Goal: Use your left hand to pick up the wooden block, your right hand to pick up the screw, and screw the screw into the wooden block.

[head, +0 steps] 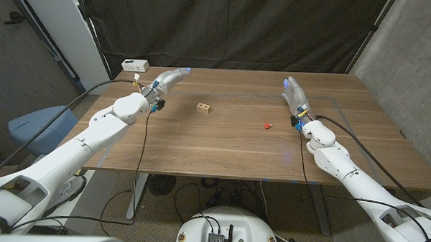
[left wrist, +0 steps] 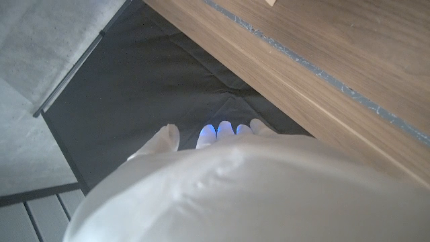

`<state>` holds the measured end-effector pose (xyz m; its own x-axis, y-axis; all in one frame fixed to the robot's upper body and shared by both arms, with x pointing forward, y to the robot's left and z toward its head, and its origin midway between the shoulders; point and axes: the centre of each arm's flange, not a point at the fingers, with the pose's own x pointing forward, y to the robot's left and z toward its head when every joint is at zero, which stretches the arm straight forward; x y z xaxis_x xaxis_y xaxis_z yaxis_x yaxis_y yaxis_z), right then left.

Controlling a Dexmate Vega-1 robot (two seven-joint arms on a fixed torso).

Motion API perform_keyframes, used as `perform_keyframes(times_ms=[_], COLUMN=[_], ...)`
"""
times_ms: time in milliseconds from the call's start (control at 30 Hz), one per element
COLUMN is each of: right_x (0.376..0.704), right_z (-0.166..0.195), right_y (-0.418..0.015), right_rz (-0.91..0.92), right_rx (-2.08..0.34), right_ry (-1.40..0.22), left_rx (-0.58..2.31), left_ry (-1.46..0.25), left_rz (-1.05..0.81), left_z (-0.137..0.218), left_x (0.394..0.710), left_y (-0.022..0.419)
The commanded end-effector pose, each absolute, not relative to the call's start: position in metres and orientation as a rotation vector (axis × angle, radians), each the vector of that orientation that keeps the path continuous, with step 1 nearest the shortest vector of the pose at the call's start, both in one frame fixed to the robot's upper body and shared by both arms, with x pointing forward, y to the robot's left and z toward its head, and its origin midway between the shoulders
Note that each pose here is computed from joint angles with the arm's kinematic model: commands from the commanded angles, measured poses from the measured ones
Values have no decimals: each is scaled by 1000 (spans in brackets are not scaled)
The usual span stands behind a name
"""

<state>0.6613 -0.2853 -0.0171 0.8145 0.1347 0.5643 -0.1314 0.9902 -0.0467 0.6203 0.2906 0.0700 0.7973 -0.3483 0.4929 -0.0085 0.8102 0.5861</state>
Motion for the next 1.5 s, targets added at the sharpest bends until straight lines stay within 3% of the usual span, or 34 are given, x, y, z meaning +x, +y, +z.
perform_keyframes(times_ms=[33,767,1500], right_x=[661,664,666], right_z=[-24,-29,-35], right_y=[-291,-297,-304], right_rz=[121,114,96], right_rx=[15,46,56], right_ry=[-612,-627,-629], left_rx=[799,1294,1574], left_ry=[-636,-587,-556], left_rz=[-162,-123,-129], left_z=[90,115,127], left_x=[614,608,608], left_y=[288,265,236])
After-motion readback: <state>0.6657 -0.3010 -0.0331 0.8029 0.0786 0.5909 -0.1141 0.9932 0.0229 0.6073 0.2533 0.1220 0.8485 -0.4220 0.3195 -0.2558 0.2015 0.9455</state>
